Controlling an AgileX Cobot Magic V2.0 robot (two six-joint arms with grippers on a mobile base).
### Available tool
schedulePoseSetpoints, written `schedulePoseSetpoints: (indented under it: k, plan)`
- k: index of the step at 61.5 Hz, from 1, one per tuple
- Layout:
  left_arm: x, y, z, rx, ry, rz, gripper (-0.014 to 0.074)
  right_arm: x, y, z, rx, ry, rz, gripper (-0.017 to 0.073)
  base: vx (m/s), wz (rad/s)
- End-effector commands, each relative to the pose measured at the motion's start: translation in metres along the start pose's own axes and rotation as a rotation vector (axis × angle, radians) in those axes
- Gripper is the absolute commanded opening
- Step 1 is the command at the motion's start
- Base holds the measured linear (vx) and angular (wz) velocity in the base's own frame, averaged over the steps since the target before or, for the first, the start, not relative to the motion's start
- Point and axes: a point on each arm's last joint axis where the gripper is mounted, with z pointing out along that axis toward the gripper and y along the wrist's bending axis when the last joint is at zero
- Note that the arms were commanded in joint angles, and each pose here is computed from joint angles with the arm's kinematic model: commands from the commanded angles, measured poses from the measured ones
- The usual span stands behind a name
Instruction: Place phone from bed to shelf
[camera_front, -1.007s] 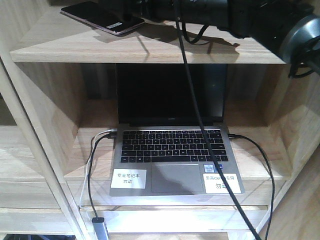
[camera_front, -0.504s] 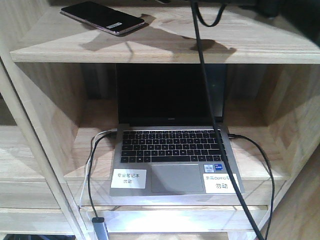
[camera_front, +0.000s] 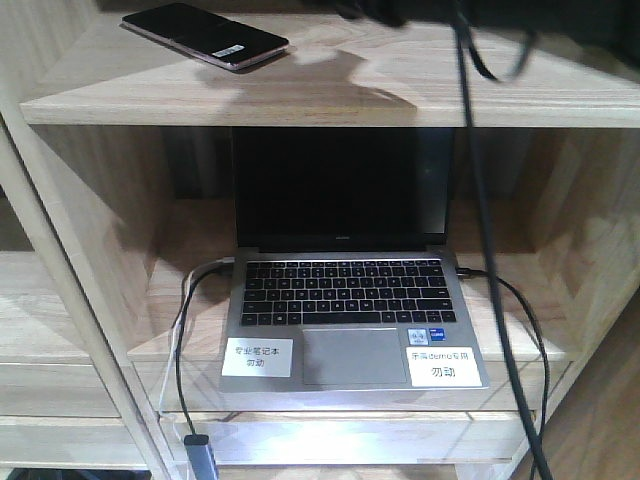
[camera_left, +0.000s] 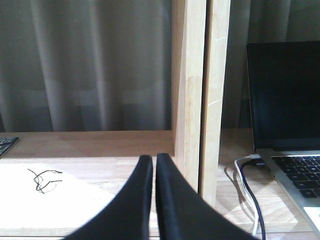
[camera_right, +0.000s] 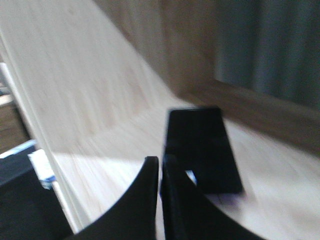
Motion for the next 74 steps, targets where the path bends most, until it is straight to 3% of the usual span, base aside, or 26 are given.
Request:
schedulePoseSetpoints:
  k: [1,25,51,74]
  plan:
    - [-0.015,0.001,-0.002,-0.006,-0.103,-0.018,0.0001,-0.008,0.008,-0.031,0.078,-0.094,-0.008,-0.0006,0.0,0.0]
    - [-0.015,0.001,-0.002,-0.006,-0.103,-0.018,0.0001,0.066,0.024,-0.094,0.215,-0.057,0.057,-0.0006,0.0,0.0]
    - [-0.015,0.001,-0.002,-0.006,-0.103,-0.018,0.0001,0.135,0.055,-0.163,0.233,-0.06,0.046,-0.0006,0.0,0.0]
    - [-0.015,0.001,-0.002,-0.006,-0.103,-0.018,0.0001,0.168,0.081,-0.215,0.219,-0.196,-0.009,-0.0006,0.0,0.0]
